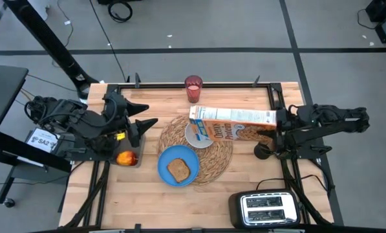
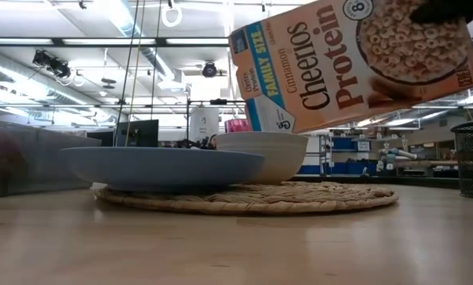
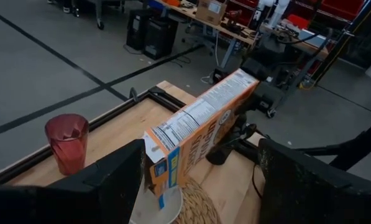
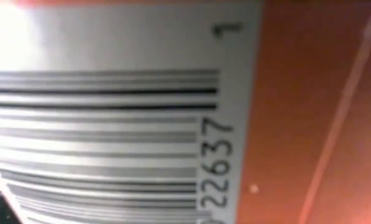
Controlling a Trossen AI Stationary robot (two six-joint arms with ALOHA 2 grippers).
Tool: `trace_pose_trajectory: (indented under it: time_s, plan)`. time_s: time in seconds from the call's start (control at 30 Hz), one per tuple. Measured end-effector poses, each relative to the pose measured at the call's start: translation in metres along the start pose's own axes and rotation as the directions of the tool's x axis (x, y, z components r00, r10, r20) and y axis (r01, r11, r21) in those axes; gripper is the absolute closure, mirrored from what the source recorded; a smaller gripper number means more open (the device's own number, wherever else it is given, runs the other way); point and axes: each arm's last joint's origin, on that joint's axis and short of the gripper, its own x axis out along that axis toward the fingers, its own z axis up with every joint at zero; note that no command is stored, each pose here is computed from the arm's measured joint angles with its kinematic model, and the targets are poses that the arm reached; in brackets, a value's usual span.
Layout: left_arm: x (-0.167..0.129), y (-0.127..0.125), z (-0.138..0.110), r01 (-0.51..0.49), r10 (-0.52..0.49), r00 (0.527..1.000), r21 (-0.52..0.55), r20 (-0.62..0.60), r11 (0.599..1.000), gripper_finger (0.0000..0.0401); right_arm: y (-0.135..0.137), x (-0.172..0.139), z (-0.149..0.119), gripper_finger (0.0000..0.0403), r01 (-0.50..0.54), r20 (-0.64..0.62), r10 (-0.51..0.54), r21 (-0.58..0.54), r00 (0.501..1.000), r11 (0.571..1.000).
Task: Arrange a breakfast setting
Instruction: Pour the cereal from the cereal box into the bowl
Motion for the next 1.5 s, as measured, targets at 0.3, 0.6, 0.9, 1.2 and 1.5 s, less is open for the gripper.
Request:
trace_pose_trajectory:
  time_s: [0.3, 0.6, 0.9, 1.2, 1.5]
  plan:
    - [0.000, 0.001, -0.002, -0.008, 0.009, 1.000, 0.018, -0.015, 1.000, 0.0086, 0.003, 0.005, 0.023, 0.0129, -0.006, -0.104, -0.001, -0.068, 0.995, 0.998]
    - [-0.003, 0.007, -0.009, 0.017, -0.014, 0.992, 0.028, -0.122, 0.999, 0.0086, 0.005, 0.004, 0.041, 0.0129, -0.019, -0.115, 0.006, -0.112, 0.993, 0.994]
    - [-0.003, 0.011, -0.013, 0.002, 0.005, 0.985, 0.040, -0.174, 0.999, 0.0086, 0.006, 0.004, 0.050, 0.0129, -0.026, -0.105, 0.012, -0.132, 0.994, 0.991]
    - [-0.006, 0.014, -0.016, 0.046, -0.020, 0.971, 0.104, -0.237, 0.993, 0.0086, 0.006, 0.006, 0.048, 0.0129, -0.051, -0.131, 0.033, -0.137, 0.991, 0.989]
    - [-0.006, 0.016, -0.019, 0.040, -0.009, 0.963, 0.109, -0.270, 0.993, 0.0086, 0.005, 0.008, 0.052, 0.0129, -0.036, -0.131, 0.019, -0.125, 0.991, 0.991]
